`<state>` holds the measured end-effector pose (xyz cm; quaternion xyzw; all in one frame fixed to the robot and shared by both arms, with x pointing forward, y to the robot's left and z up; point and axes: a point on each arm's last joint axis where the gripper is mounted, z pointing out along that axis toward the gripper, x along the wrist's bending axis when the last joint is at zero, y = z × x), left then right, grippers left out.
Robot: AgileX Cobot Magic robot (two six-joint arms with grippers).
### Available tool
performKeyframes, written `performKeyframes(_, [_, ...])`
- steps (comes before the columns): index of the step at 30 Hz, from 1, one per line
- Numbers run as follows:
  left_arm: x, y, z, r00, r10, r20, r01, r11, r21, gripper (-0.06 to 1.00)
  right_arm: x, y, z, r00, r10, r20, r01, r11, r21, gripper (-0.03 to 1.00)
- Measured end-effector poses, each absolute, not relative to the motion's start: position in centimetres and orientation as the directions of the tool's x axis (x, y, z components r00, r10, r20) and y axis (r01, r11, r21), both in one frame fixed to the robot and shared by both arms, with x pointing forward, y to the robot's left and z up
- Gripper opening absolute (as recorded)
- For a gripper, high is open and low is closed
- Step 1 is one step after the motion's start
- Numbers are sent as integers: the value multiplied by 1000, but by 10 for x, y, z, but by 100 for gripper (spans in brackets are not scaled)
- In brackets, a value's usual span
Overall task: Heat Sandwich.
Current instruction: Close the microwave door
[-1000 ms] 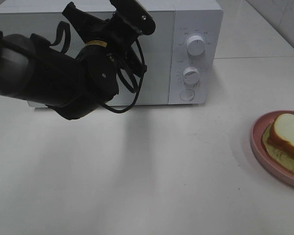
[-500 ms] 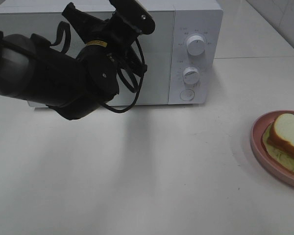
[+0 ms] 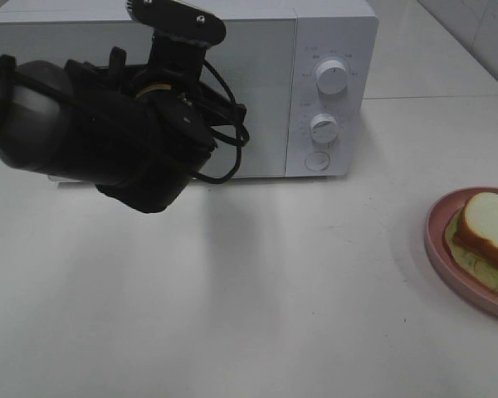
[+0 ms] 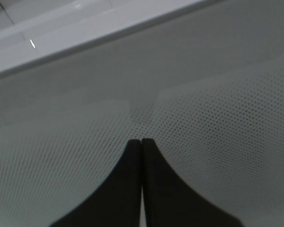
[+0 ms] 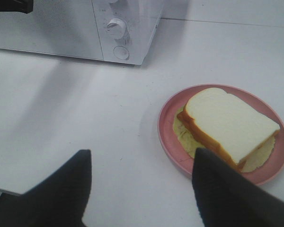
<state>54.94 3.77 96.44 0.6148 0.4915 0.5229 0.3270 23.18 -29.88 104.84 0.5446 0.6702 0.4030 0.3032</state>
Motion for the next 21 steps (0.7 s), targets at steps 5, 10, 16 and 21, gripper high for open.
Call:
performKeyframes(5, [541,38,988,5,987,158,319,-152,936,0,232,-299,1048,-223,974,32,486,82,870,62])
performKeyframes(10, [531,30,1013,162,986,40,351,-95,932,0,232,-299,1048,-223,974,32,486,82,870,62])
performKeyframes(16, [517,24,1037,391,920,8,349,-157,924,0,232,-299,1048,-223,974,32,486,82,870,62])
performKeyframes(21, [498,30,1048,603,798,-24,347,-235,908,0,232,-299,1048,-223,974,32,486,82,870,62])
